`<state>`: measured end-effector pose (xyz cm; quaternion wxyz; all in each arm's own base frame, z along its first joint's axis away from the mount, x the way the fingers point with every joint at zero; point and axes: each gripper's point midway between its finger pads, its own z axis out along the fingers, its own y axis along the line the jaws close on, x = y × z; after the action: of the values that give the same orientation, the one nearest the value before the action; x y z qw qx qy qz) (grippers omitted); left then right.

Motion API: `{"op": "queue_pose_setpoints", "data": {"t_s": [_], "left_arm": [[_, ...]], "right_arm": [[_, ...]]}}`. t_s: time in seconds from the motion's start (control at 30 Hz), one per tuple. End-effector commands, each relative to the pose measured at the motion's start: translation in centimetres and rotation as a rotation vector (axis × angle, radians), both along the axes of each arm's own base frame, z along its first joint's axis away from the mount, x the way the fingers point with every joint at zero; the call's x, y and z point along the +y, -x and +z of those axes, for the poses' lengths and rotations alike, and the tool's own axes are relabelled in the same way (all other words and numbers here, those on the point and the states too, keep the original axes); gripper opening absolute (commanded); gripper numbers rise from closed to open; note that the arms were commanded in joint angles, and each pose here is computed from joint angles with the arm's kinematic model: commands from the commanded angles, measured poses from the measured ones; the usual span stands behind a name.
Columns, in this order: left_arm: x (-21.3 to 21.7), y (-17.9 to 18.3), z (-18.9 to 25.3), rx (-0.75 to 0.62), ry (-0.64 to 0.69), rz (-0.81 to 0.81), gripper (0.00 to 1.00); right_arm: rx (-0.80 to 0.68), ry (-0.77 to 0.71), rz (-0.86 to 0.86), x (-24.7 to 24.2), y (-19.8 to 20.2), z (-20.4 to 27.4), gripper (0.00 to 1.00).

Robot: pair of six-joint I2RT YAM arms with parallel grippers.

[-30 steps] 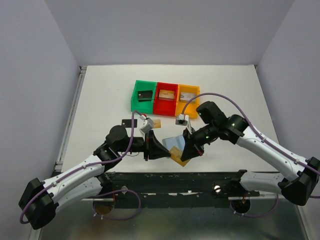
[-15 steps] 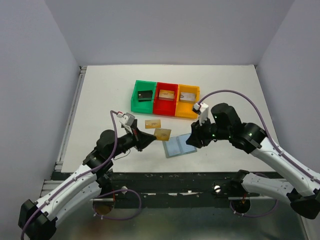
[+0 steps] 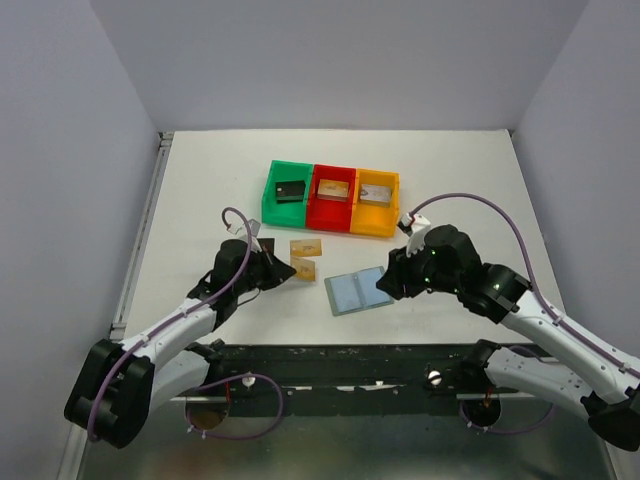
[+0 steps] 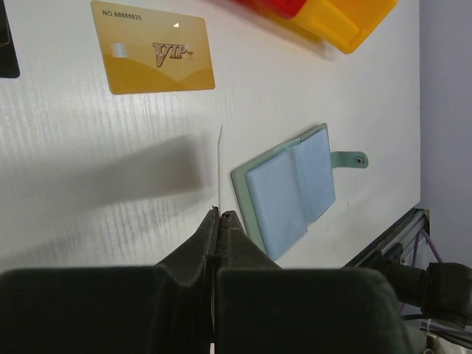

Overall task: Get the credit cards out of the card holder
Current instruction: Place the credit card at the center of the board.

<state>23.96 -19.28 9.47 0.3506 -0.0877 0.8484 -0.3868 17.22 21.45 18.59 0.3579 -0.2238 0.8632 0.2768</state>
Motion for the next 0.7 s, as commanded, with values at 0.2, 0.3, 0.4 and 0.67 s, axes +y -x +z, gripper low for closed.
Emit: {"op": "queue_pose_setpoints", "data": {"t_s": [0.2,0.3,0.4,0.67], "left_arm": [[-0.9,-1.6,-0.8,0.006,0.07,0.023,0.0],[-1.1,-1.8,-1.2,0.017,0.088,0.025,0.0],[-1.3,-1.9,-1.8,0.036,0.098,0.025,0.0],[-1.6,-2.5,-3.1,0.084,0.098,0.04,0.0]], "right_arm": [[0.02,-0.035,-0.017,0.5,-0.1,-1.0,0.51],[0.026,-0.032,-0.015,0.5,0.0,-1.3,0.51],[0.023,-0.037,-0.02,0.4,0.0,-1.2,0.51],[0.025,-0.031,-0.027,0.0,0.2,-1.7,0.51]]}}
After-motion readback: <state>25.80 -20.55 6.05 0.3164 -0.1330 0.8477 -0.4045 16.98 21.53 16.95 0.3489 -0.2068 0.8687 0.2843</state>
